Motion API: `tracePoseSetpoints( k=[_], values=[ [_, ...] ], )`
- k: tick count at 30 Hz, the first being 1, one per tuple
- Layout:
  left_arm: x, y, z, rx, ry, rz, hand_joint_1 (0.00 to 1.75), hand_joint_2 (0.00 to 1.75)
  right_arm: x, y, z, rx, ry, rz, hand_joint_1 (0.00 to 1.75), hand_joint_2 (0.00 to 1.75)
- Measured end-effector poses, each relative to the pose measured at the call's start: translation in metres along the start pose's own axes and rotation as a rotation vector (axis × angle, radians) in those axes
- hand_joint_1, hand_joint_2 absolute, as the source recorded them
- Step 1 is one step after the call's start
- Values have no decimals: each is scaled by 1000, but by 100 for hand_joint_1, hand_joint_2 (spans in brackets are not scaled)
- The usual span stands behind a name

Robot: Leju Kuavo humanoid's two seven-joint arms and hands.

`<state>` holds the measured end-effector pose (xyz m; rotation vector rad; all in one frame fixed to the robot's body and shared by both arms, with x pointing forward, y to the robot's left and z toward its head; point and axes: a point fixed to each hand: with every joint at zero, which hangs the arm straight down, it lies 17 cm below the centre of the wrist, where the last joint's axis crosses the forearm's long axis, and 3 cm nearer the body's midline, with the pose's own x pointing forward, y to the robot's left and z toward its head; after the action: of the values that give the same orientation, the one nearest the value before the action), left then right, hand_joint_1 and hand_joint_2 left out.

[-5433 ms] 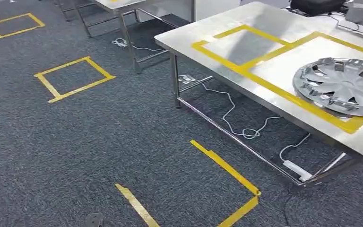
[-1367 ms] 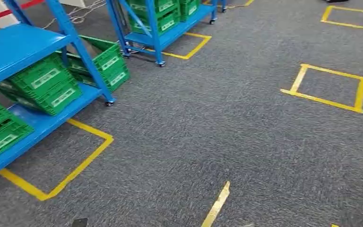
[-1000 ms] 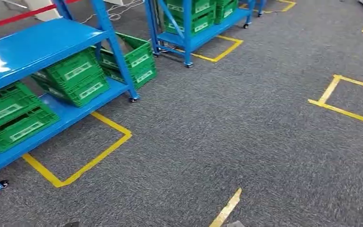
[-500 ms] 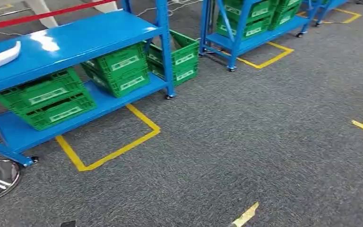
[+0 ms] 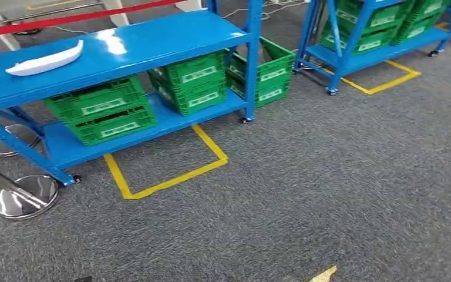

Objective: Take the parts from the cabinet and place them on the table.

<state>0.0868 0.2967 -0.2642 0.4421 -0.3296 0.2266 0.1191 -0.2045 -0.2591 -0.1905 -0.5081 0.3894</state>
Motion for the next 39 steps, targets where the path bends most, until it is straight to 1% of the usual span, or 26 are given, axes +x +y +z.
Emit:
tracePoseSetpoints(
  k=[6, 15, 20, 23, 27, 32, 36, 39],
  values=[
    [1, -1, 1, 0, -11, -5, 0, 0, 8, 3, -1, 14, -16, 9, 0, 0],
    [9, -7, 2, -11, -30, -14, 0, 0, 1, 4, 1, 12, -2, -4, 0, 0],
    [8, -3, 0, -7, -34, -27, 0, 0, 2, 5, 0, 17, 0, -12, 0, 0],
    [14, -5, 0, -11, -43, -23, 0, 0, -2, 6, 2, 22, 11, -11, 0, 0],
    [11, -5, 0, -11, -37, -23, 0, 0, -5, 7, 2, 27, 27, -14, 0, 0],
    [13, -5, 0, -13, -49, -39, 0, 0, 0, 1, -1, 5, 28, -75, 0, 0],
    [10, -7, 2, -19, -52, -46, 0, 0, 1, 1, -1, 4, 23, -88, 0, 0],
    [14, -12, 3, -32, -60, -43, 0, 0, 0, 4, 0, 19, 25, -99, 0, 0]
  ],
)
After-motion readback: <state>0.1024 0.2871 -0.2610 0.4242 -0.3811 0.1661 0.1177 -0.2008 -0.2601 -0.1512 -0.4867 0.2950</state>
